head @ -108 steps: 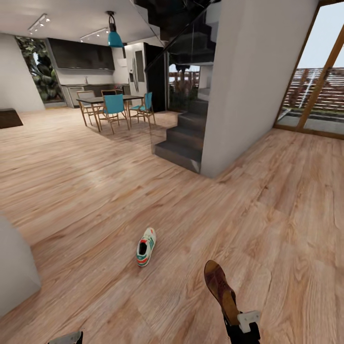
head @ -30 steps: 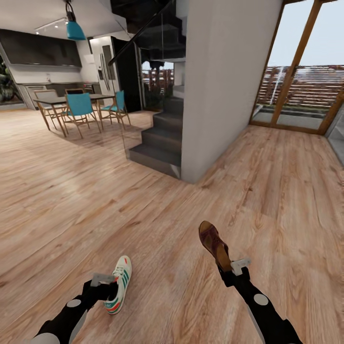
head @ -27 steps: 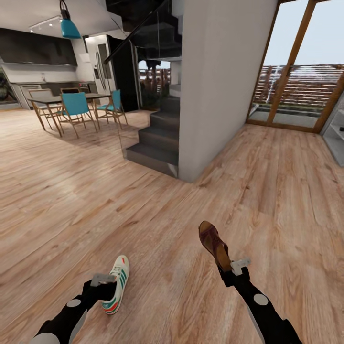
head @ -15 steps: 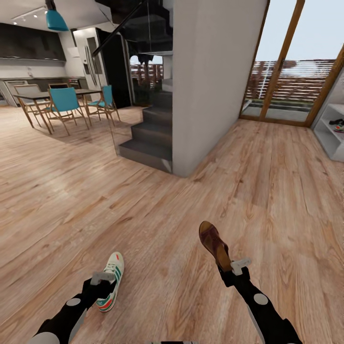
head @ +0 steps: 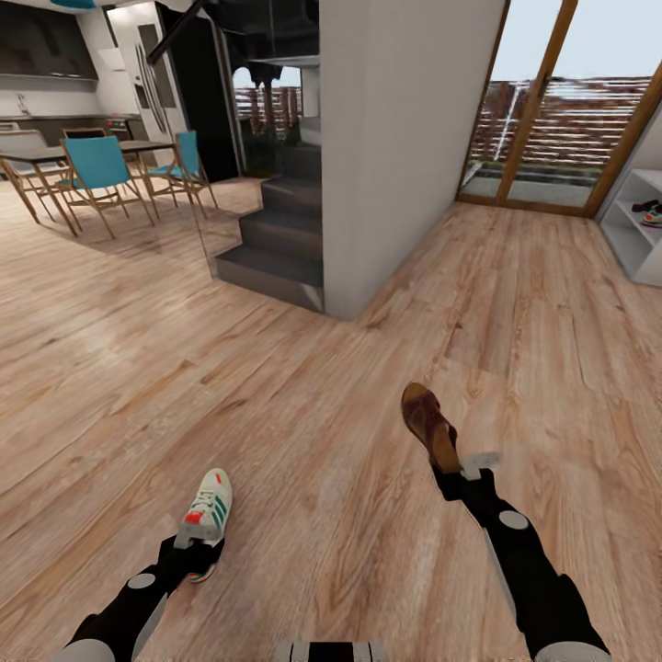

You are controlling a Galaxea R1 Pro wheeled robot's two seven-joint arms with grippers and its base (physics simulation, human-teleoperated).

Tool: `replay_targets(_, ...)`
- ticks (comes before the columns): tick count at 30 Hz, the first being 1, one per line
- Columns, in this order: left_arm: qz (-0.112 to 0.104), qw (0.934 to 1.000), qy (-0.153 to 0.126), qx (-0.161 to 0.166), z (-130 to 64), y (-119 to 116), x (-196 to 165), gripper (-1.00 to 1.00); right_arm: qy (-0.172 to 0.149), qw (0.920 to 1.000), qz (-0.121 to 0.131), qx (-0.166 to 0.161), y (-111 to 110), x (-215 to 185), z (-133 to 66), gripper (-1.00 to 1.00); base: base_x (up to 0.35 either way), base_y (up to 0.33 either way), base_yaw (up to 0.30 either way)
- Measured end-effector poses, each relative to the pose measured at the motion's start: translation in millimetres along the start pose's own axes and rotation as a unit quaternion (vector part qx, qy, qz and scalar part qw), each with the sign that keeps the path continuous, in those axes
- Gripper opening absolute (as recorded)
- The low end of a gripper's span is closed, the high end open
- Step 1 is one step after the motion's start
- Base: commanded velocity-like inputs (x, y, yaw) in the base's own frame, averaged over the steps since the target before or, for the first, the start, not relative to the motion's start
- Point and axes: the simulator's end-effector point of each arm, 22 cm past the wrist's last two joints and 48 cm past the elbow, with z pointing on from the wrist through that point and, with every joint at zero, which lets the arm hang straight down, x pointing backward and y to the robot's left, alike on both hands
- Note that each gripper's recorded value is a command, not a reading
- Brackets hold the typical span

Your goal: Pick up the two gym shoes and the two sandals from the corridor floor and place them onto the hallstand (shoe rack) in the corridor, making sure they are on the rack and not on the floor. Arrange them so the two gym shoes are next to each other and the two sandals are next to each other.

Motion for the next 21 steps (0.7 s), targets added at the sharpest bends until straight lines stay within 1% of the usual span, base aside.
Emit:
replay_targets(3, 0.001, 1.0, 0.008, 0.001, 3.0, 0, 9, 1.0, -0.009, 0.9999, 0.001, 0.005, -4, -17, -0.7, -1.0, 0.0, 0.0, -0.042)
replay_targets(7, 0.001, 0.9999, 0.017, 0.001, 6.3, 0, 18, 1.0, -0.003, 1.0, 0.002, 0.006, -4, -11, 2.6, -1.0, 0.0, 0.0, -0.017)
replay_targets(12, 0.001, 0.9998, 0.021, 0.0, 9.6, 2, 28, 1.0, 0.006, 1.0, 0.002, 0.004, -3, -1, 7.1, -1.0, 0.0, 0.0, -0.003)
replay_targets(21, -0.003, 0.9999, 0.009, -0.005, 9.0, 6, 25, 1.0, 0.007, 1.0, 0.003, 0.004, -3, -1, 7.1, -1.0, 0.0, 0.0, 0.01)
